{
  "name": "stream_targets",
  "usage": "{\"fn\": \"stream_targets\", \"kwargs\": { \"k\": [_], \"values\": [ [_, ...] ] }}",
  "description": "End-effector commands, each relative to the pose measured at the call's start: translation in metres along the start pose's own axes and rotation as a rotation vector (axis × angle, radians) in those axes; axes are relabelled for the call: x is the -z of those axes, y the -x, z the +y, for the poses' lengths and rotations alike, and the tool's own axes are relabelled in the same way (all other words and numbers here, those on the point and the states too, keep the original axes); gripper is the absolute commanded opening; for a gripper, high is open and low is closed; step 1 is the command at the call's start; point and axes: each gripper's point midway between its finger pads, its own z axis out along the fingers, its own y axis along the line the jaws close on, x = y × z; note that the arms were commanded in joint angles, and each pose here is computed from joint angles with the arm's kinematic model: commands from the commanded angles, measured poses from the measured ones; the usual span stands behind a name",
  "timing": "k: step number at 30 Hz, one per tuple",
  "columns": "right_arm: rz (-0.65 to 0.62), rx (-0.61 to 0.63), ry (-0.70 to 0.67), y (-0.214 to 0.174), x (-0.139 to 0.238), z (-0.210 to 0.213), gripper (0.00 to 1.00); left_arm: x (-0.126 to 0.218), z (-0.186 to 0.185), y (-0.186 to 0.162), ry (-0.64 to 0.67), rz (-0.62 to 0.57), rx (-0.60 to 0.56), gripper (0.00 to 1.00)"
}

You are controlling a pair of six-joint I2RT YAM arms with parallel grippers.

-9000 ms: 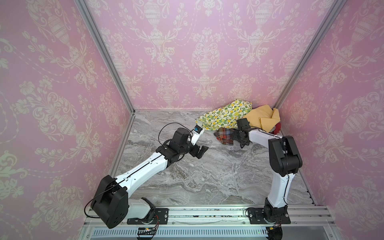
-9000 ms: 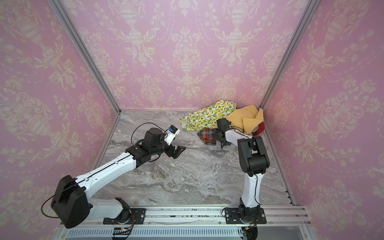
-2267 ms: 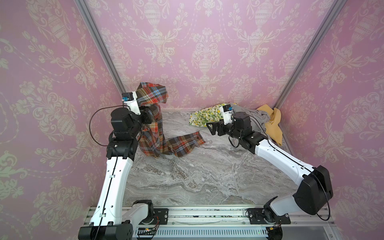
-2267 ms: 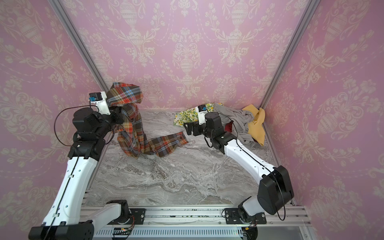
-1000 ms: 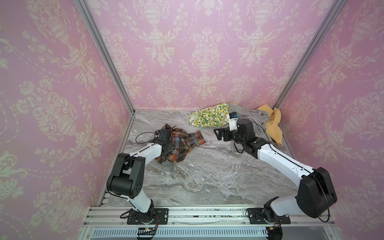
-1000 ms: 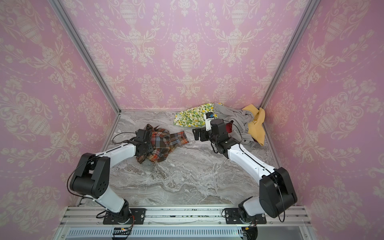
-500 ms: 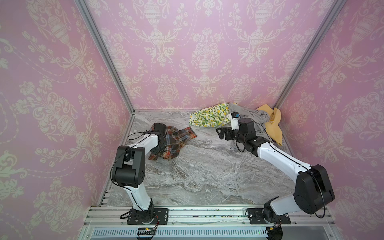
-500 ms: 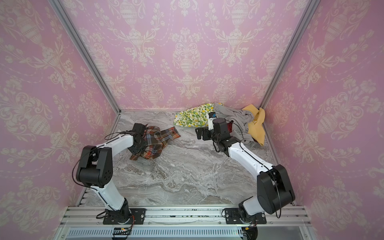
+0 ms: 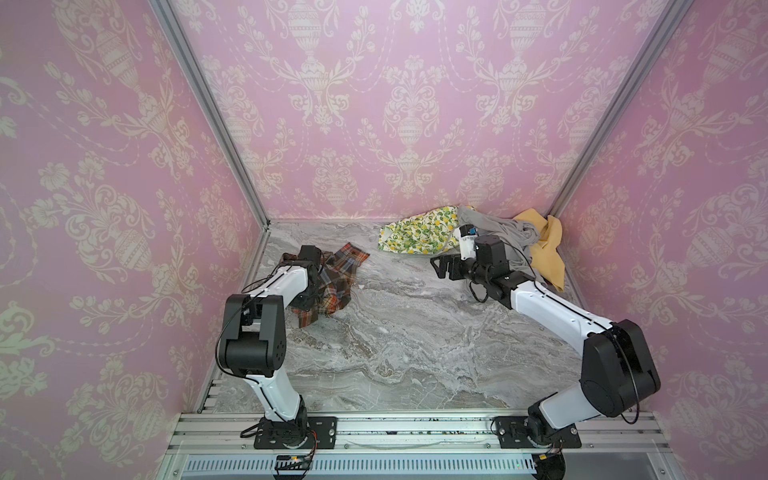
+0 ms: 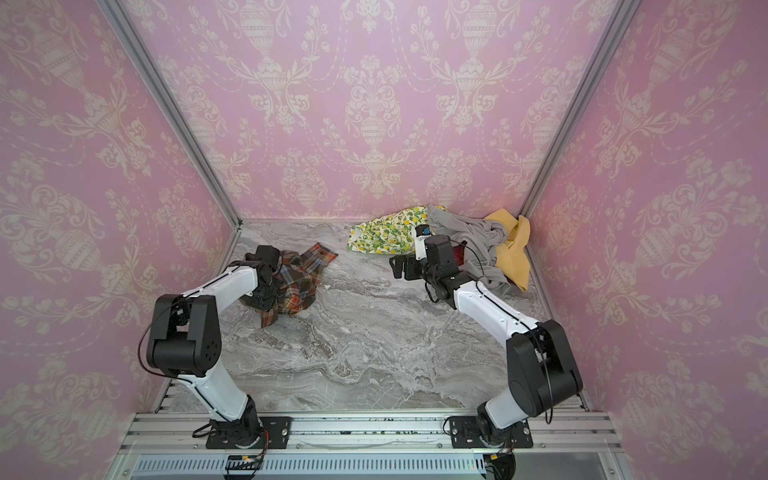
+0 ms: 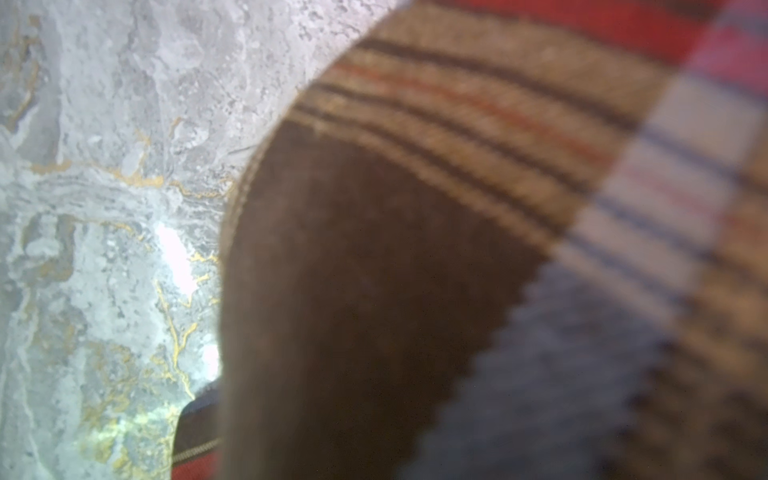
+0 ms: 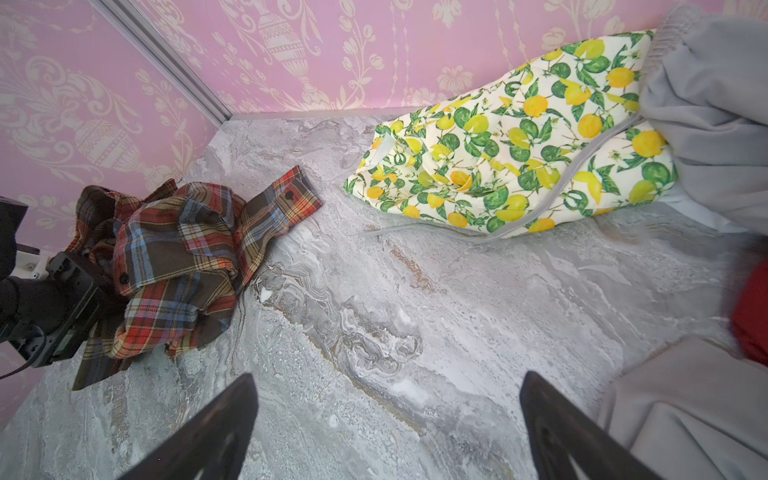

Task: Pick out a specific cloth from the pile
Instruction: 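Lower the plaid shirt onto the table near the left wall with the left gripper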

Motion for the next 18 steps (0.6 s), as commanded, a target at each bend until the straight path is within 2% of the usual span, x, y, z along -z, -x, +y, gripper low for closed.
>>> {"fn": "stream_targets", "kwargs": {
  "k": [1,7,18],
  "values": [
    [-0.028,-0.016,0.013,0.014,0.001,0.002,0.99,-0.002,-0.005,0.011,0.009,-0.019,0.176,0.0],
    [-0.021,-0.017,0.003,0.013,0.0,-0.002,0.99,-0.003,-0.018,0.026,-0.006,-0.036,0.304,0.0],
    [-0.012,-0.024,0.015,0.019,-0.008,0.0,0.99,-0.02,-0.034,0.035,-0.001,-0.028,0.371,0.0]
  ]
}}
